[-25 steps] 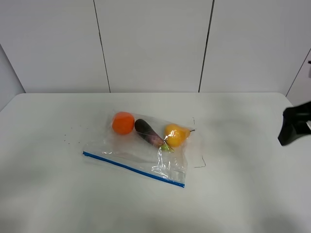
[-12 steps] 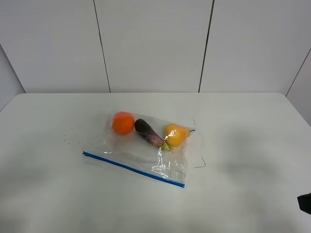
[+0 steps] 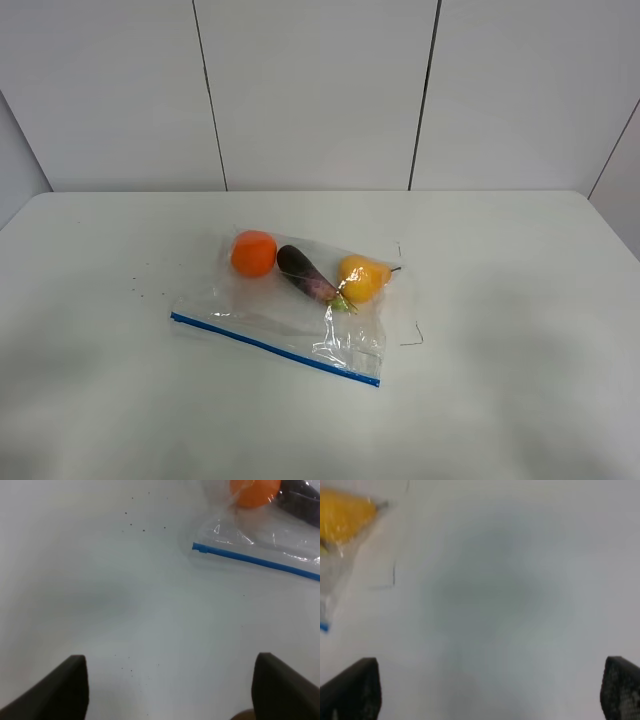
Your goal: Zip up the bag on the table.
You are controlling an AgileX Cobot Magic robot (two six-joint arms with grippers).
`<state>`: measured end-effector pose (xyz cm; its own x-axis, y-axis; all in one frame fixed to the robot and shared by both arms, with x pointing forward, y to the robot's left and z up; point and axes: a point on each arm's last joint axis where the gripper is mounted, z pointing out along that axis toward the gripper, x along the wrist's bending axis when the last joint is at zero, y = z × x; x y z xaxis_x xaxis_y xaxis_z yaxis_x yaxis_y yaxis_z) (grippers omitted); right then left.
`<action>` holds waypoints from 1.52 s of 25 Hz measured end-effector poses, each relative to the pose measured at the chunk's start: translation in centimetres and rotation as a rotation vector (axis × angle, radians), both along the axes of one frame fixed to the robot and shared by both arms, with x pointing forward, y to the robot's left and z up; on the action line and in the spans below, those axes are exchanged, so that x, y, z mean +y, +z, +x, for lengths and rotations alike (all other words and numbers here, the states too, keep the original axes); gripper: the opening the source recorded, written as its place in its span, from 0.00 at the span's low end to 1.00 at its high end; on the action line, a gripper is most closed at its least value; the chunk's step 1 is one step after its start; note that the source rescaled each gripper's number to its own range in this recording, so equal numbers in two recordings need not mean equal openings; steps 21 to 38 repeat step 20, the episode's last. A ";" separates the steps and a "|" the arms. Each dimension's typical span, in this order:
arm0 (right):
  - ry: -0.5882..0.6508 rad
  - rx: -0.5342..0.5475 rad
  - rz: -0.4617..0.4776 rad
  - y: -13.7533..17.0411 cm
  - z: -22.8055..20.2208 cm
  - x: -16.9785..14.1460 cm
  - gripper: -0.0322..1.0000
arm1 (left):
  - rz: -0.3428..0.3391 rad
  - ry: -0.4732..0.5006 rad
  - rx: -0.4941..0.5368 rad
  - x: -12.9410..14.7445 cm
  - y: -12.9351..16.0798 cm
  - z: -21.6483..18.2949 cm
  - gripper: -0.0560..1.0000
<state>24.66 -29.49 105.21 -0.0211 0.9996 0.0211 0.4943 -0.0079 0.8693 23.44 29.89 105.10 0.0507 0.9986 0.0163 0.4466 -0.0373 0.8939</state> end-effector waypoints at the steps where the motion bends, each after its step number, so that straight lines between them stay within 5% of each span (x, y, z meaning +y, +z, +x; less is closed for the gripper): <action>1: -0.011 -0.036 0.003 0.0 -0.6 -0.1 0.97 | 0.000 0.000 0.000 0.0 0.0 0.0 0.98; 38: -0.023 -0.066 0.007 0.0 -1.0 -0.2 0.97 | 0.000 0.000 0.000 0.0 0.0 0.0 0.98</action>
